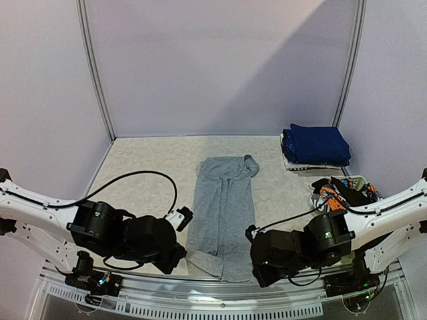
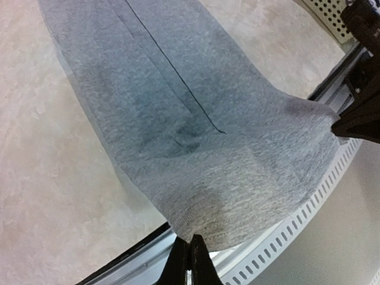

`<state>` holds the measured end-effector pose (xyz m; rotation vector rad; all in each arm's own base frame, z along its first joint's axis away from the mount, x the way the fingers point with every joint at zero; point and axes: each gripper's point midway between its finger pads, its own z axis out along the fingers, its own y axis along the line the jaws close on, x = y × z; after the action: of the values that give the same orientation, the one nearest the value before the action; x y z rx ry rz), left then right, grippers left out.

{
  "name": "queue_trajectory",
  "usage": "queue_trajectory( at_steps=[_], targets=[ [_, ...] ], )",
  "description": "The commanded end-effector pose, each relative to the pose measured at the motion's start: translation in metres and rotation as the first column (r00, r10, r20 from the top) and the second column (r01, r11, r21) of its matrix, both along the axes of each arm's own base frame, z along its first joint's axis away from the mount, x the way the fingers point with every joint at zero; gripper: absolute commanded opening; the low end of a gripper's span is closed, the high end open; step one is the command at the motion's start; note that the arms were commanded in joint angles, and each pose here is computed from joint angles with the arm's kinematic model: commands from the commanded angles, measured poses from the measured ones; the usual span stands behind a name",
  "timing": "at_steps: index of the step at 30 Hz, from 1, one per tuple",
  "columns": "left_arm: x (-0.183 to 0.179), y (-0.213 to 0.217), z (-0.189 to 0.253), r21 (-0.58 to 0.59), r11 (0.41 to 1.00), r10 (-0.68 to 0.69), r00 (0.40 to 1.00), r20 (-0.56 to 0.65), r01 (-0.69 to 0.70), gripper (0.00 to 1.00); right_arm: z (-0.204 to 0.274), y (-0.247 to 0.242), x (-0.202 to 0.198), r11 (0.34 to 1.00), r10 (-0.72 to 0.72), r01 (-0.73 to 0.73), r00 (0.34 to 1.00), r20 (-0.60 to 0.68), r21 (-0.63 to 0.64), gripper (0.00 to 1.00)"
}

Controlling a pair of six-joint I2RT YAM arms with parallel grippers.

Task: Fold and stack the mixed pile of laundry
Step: Fold the rectangle-folded tank top at the center of the board.

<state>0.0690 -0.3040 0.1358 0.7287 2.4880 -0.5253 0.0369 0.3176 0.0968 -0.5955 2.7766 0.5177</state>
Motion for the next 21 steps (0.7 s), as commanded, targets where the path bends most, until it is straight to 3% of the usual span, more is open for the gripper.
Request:
queue_trajectory(
  at_steps=[1,9,18,21],
  targets=[
    [0.036,0.013,0.02,0.038,0.996,0.078,0.988,0.134,-0.083,0.0,0.016,0.001,0.033,0.999,-0.04,0.044,0.993,0.115,-0.032,0.0],
    [0.085,0.019,0.051,0.058,0.979,0.171,0.947,0.271,-0.194,0.0,0.032,-0.006,0.083,0.989,-0.085,0.108,0.973,0.214,-0.1,0.0],
    [0.133,0.012,0.052,0.095,0.968,0.196,0.935,0.296,-0.233,0.0,0.043,-0.019,0.136,0.972,-0.121,0.169,0.957,0.265,-0.166,0.0],
    [0.158,0.001,0.036,0.096,0.968,0.2,0.947,0.25,-0.23,0.0,0.039,-0.019,0.158,0.966,-0.111,0.166,0.959,0.26,-0.2,0.0]
  ],
)
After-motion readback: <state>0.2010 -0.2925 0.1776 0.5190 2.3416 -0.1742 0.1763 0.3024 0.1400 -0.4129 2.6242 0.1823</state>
